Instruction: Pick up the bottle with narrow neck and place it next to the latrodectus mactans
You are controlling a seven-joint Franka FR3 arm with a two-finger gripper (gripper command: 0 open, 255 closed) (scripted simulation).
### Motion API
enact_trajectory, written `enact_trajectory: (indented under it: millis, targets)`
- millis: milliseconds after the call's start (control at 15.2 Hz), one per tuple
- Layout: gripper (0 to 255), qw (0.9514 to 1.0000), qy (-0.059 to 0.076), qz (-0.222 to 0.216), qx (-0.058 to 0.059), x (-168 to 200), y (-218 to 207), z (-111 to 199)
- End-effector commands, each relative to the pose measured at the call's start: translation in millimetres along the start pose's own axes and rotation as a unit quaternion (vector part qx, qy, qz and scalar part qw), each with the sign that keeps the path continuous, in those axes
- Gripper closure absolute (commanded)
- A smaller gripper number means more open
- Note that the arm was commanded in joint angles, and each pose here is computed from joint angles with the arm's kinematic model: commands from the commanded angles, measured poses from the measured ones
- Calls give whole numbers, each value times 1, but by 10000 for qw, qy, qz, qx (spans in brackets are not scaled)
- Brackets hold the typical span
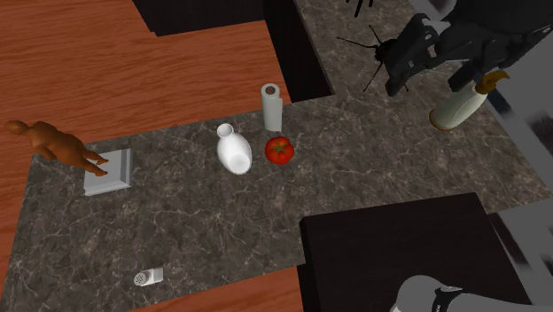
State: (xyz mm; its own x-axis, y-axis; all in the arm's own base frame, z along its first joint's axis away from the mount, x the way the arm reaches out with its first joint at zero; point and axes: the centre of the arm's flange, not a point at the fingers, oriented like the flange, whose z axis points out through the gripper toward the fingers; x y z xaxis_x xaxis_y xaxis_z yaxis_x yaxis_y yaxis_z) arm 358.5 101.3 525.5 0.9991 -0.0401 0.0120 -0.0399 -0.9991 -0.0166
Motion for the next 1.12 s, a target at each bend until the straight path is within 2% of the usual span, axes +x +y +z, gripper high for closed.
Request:
enact_trajectory:
  millis: [0,1056]
  targets:
    - [0,10000,2,-18,-4,7,-21,17]
    - [0,9998,-16,-198,-93,59,-185,143]
